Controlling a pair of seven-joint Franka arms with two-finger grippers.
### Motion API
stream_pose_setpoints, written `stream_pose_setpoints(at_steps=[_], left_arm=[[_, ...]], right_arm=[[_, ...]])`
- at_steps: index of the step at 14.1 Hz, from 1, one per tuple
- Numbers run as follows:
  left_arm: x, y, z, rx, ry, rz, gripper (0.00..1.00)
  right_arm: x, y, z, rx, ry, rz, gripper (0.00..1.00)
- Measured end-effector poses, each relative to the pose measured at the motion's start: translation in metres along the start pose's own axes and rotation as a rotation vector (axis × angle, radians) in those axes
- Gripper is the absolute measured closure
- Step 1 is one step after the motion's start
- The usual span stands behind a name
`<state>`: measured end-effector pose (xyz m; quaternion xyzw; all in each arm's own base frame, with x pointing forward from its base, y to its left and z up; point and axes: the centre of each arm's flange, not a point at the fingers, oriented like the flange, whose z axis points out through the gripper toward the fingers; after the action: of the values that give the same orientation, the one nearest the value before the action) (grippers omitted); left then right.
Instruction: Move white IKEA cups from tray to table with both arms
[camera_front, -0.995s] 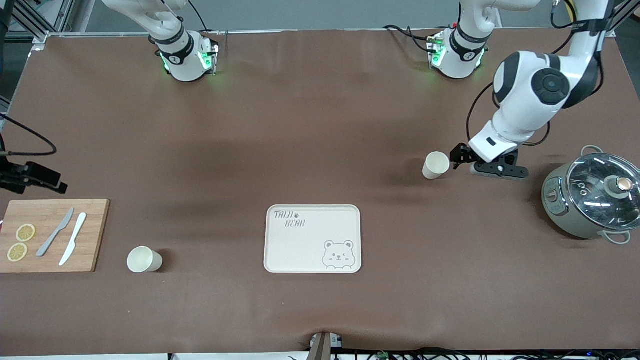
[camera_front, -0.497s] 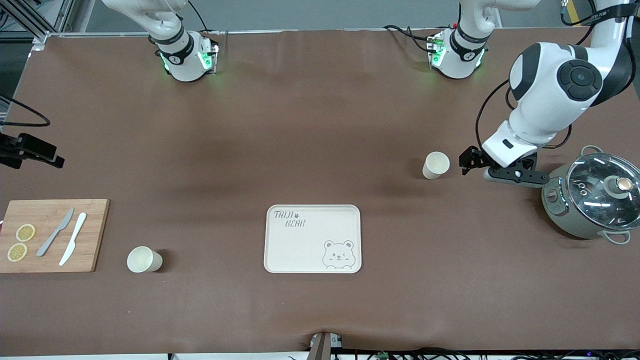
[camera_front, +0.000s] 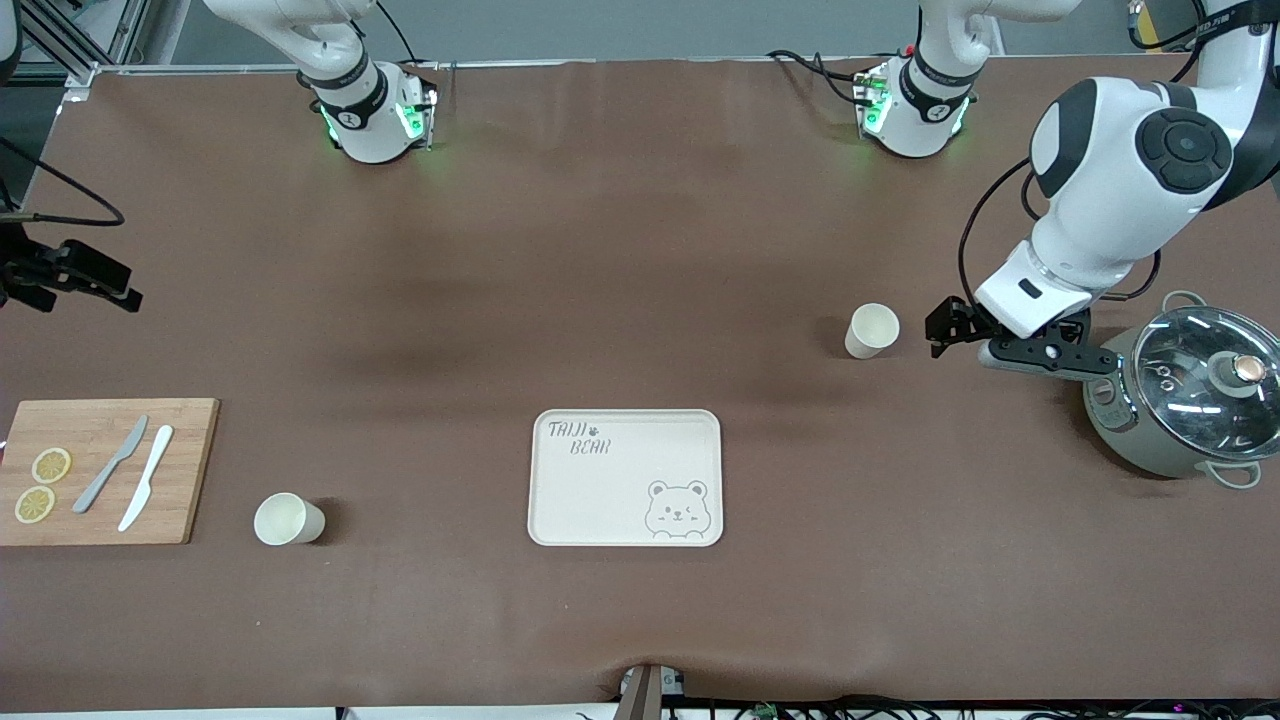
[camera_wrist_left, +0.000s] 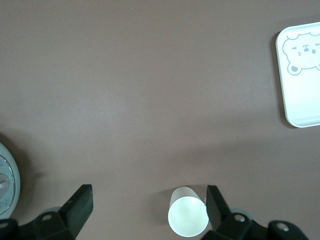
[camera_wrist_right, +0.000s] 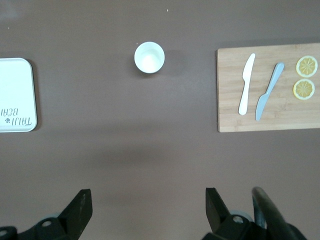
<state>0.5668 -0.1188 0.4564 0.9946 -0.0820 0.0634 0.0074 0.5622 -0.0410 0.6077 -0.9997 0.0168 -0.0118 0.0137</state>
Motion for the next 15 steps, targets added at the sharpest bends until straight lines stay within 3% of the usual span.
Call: stream_pose_setpoints(at_steps=[7, 9, 13, 15], left_arm=[[0.005, 0.001, -0.006, -0.001, 0.013, 0.001, 0.0], [0.011, 0.002, -0.024, -0.001, 0.019, 0.002, 0.0], [0.016, 0.007, -0.089, 0.0, -0.061, 0.01, 0.0], [0.016, 0.013, -0.119, -0.002, -0.067, 0.02, 0.0]], right_arm=[[-0.004, -0.011, -0.005, -0.002, 0.008, 0.004, 0.0], [-0.003, -0.011, -0.01, -0.002, 0.019, 0.005, 0.0], [-0.003, -0.012, -0.017, -0.002, 0.034, 0.004, 0.0], [-0.003, -0.012, -0.017, -0.002, 0.034, 0.003, 0.0]])
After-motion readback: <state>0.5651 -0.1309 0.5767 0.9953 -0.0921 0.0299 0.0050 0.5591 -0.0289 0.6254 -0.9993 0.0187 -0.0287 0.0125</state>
